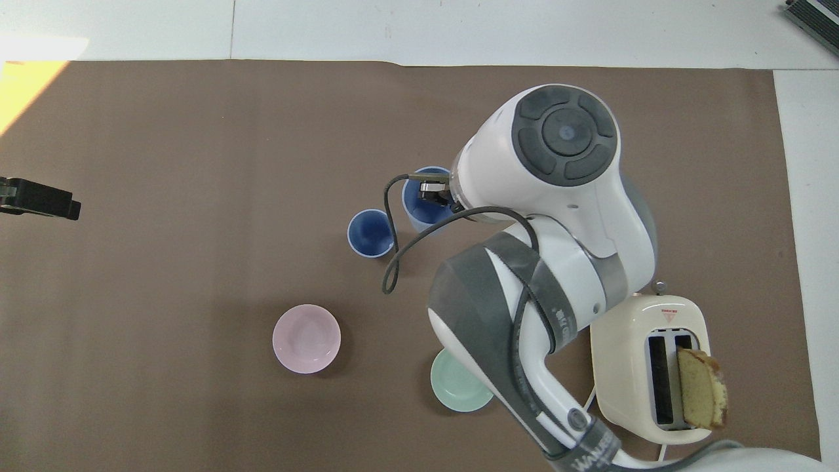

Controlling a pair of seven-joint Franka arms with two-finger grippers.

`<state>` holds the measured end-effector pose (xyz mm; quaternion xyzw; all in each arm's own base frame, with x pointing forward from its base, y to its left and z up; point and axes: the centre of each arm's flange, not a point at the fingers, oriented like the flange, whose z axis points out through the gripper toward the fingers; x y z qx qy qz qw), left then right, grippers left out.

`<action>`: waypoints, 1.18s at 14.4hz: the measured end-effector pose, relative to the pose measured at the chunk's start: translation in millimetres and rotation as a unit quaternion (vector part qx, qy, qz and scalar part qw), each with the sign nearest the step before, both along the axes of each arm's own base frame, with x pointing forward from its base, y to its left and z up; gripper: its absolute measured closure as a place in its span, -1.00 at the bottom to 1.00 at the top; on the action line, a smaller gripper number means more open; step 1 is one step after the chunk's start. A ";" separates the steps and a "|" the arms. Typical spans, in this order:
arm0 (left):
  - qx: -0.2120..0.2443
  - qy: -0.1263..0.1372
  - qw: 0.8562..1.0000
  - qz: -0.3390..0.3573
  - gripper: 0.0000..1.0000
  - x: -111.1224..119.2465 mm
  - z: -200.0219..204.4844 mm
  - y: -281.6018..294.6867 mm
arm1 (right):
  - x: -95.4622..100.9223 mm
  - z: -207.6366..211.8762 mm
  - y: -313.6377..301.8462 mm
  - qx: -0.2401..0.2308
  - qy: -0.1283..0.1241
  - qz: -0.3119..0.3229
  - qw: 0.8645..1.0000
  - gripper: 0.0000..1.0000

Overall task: Stack blue cups with both arms
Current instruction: 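Lower the held blue cup into the first blue cup with the right gripper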

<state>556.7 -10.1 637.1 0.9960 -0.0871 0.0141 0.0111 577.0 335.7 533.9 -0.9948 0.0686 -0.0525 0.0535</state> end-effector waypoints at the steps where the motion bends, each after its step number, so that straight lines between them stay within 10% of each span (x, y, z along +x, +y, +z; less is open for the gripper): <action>1: 0.000 0.000 1.000 0.000 -1.00 0.0 0.0 0.1 | -4.7 2.5 10.0 0.003 -0.001 -0.003 1.000 0.91; 17: 0.000 0.000 1.000 0.002 -1.00 0.0 0.0 2.7 | -5.4 -75.2 86.2 -0.022 0.010 0.008 1.000 0.91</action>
